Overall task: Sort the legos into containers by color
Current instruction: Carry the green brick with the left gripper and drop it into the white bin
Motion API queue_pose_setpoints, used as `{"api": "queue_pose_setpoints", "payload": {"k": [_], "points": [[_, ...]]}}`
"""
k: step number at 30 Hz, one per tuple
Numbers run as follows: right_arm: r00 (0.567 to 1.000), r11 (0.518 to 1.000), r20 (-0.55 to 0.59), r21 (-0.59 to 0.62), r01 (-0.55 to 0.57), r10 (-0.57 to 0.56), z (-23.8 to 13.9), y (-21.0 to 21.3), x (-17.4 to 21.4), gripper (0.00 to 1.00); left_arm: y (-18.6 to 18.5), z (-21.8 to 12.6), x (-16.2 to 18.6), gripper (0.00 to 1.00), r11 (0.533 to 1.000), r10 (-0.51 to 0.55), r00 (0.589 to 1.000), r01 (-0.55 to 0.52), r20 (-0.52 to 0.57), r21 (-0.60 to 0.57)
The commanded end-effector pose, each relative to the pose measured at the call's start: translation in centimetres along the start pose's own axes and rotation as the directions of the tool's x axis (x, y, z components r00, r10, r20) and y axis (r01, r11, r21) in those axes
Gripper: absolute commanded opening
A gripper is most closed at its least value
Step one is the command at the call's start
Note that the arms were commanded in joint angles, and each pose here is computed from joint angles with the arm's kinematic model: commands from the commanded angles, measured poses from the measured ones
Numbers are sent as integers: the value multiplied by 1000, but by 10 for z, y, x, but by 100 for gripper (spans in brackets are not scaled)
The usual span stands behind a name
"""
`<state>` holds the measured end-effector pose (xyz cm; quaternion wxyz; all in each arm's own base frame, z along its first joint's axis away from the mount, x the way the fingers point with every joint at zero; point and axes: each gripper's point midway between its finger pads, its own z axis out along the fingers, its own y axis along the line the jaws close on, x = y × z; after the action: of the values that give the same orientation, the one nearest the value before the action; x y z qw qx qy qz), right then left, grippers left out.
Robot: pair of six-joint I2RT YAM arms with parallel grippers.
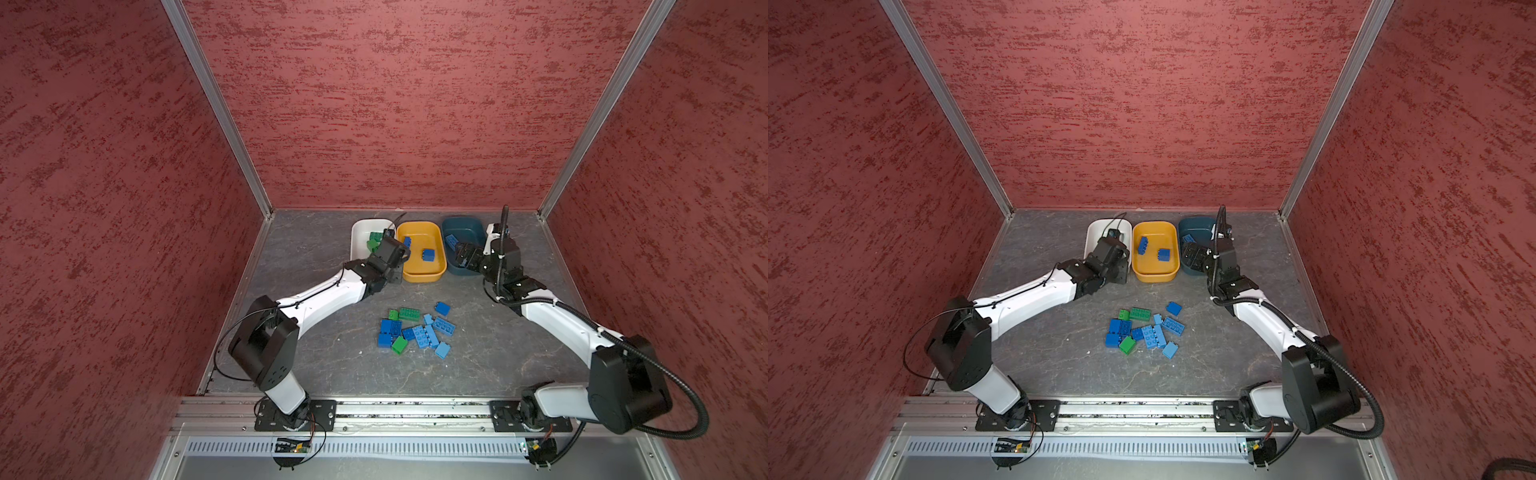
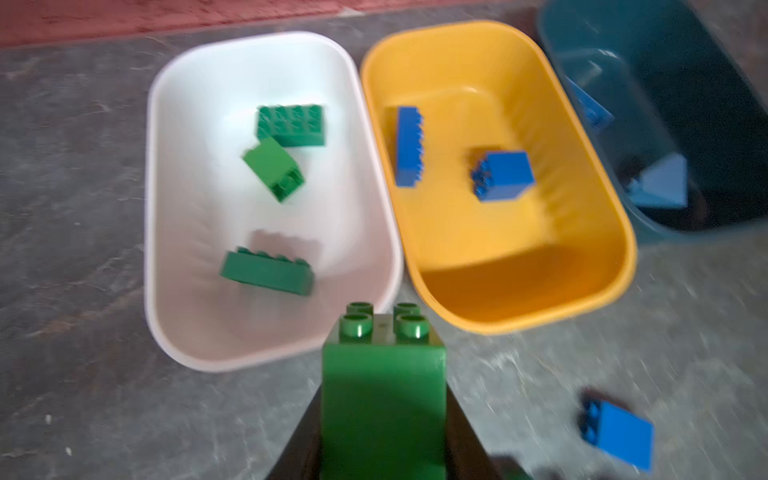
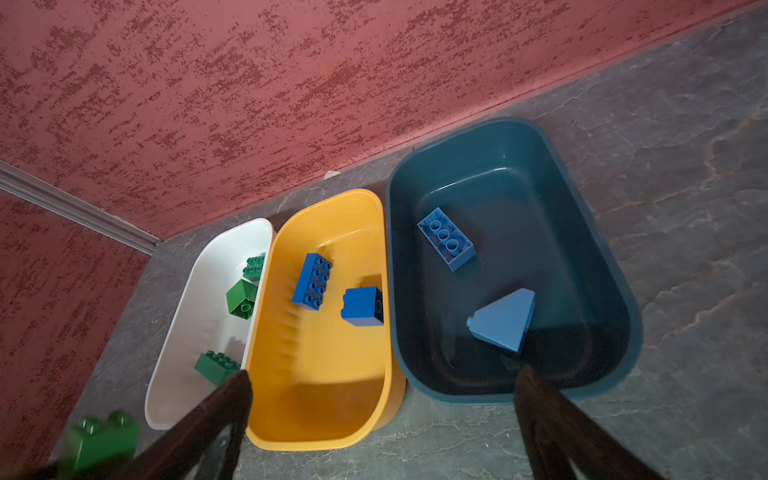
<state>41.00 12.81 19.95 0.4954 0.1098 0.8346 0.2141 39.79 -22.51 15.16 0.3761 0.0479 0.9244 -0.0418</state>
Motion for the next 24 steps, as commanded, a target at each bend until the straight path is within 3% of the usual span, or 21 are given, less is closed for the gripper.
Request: {"api": "queue_pose_setpoints", "payload": {"k": [1,10,16,20,24], "points": [[999,998,36,-57,10,-7,-3,16,-13,99,20,28,7,26,996,-57,991,49,-117,-68],[1000,999,-1,-51,-16,16,-1,11,0,99,4,89,-17,34,981,-159,961,180,-226,76],[999,1000,-33,-31,-1,0,1,5,9,99,-1,71,-34,79,976,-159,970,183,-186,121],[997,995,-72,-99,22,-29,0,13,20,99,-3,45,-30,90,973,-144,976,170,-163,155],[989,984,-143,-176,18,-44,-1,25,37,98,-4,19,-4,100,981,-99,980,124,-170,148]]}}
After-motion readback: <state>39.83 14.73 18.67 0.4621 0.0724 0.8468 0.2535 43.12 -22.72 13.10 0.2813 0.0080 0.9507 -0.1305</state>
